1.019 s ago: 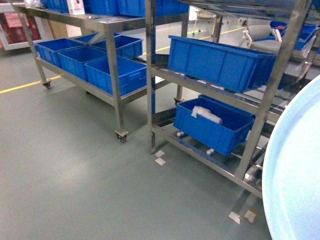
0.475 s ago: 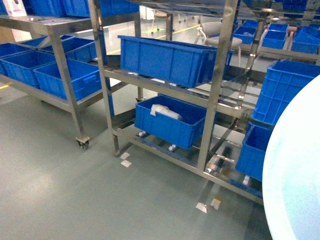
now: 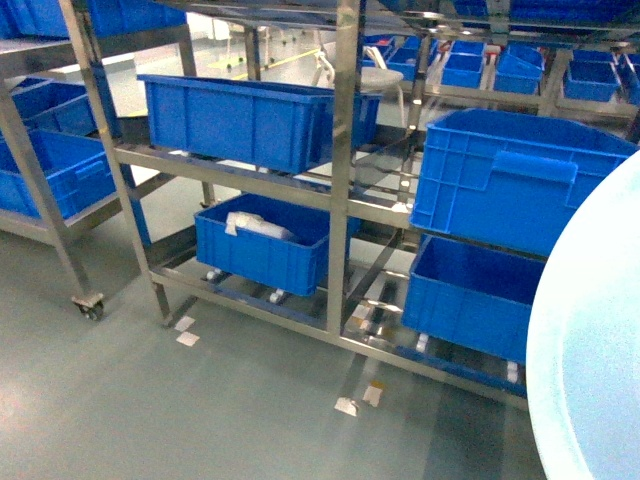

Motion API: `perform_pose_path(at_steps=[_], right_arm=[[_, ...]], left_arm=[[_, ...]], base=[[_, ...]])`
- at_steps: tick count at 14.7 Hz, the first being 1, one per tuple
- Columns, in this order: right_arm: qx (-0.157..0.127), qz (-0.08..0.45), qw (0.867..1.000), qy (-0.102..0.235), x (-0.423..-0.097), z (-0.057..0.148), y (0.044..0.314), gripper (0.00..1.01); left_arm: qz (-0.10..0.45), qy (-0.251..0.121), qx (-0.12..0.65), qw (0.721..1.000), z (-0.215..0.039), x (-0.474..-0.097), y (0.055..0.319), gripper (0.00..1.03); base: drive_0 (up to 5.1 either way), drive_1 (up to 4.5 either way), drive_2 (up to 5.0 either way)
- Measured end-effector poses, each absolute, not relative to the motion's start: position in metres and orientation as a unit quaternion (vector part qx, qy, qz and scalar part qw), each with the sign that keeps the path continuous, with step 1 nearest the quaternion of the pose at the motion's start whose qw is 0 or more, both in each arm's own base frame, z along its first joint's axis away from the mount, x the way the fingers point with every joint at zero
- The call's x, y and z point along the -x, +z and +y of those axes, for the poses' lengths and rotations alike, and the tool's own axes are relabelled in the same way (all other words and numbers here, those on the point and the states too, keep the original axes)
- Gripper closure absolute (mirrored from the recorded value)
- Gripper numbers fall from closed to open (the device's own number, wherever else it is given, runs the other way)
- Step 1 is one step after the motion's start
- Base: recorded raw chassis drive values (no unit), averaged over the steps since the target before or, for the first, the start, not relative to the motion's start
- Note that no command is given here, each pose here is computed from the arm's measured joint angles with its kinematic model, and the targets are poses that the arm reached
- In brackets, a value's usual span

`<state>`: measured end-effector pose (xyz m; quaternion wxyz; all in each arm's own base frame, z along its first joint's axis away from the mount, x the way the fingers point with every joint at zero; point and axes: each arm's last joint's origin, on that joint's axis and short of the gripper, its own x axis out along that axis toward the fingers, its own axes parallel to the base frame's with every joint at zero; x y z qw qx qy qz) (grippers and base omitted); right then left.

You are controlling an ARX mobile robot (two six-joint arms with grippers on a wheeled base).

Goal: Place blue tray on left shelf second layer neatly

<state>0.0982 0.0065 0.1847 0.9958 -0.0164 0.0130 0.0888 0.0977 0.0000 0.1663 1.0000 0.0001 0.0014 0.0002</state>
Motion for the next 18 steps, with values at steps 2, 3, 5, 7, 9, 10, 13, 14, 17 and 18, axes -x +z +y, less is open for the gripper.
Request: perform_pose_path(at_steps=[2,3,5,7,9,10,13,14,17,18], right_arm=[[0.016,0.013,0.996,0.089,-0.0982,0.0065,0.1847,0.99],[0.016,0.013,0.996,0.089,-0.0982,0.0065,0.1847,0.99],[0.016,0.013,0.996,0.089,-0.0982,0.0065,0.1847,0.99],[0.016,0.013,0.996,0.089,-0.0982,0.0065,0.1847,0.99],[0.016,0.013,0.996,0.089,-0.0982,0.0065,0.1847,0.99],[0.016,0.013,0.996,0.089,-0.0982,0.0065,0.1847,0.99],[0.016,0.013,0.996,0.089,-0.0982,0.0065,0.1847,0.99],[0.016,0.013,0.996,0.089,-0.0982,0.0065,0.1847,0.99],[0.016,0.013,0.996,0.089,-0.0982,0.0065,0.1847,0.99],[0.016,0.013,0.996,0.089,-0.0982,0.0065,0.1847,0.99]], left_arm=[[0.001,0.000,0.000,1.000,0.0000,-0.0977,0.1663,0.05],[0.002,0.000,0.000,1.000,0.0000,-0.0977,0.1662,0.05],[0.001,0.000,0.000,1.000,0.0000,-0.0977,0.1663,0.05],[0.002,0.000,0.000,1.000,0.0000,-0.0977,0.1662,0.05],[0.001,0.000,0.000,1.000,0.0000,-0.0977,0.1663,0.05],[0.001,0.000,0.000,1.000,0.0000,-0.0977,0.1663,0.05],[0.002,0.000,0.000,1.000,0.0000,-0.0977,0.1662,0.05],[0.002,0.000,0.000,1.000,0.0000,-0.0977,0.1662,0.05],[0.001,0.000,0.000,1.000,0.0000,-0.0977,0.1663,0.05],[0.001,0.000,0.000,1.000,0.0000,-0.0977,0.1663,0.05]], base=[[-1.7,-1.70,-1.7],[-1.7,-1.68,-1.7],[-1.6,-1.65,-1.6],[-1.6,-1.59,-1.6],[-1.5,-1.52,-1.5],[-1.5,-1.51,-1.5],[-1.6,-1.59,-1.6],[-1.8,-1.80,-1.8],[-1.6,-1.62,-1.6],[-1.5,-1.47,-1.5]])
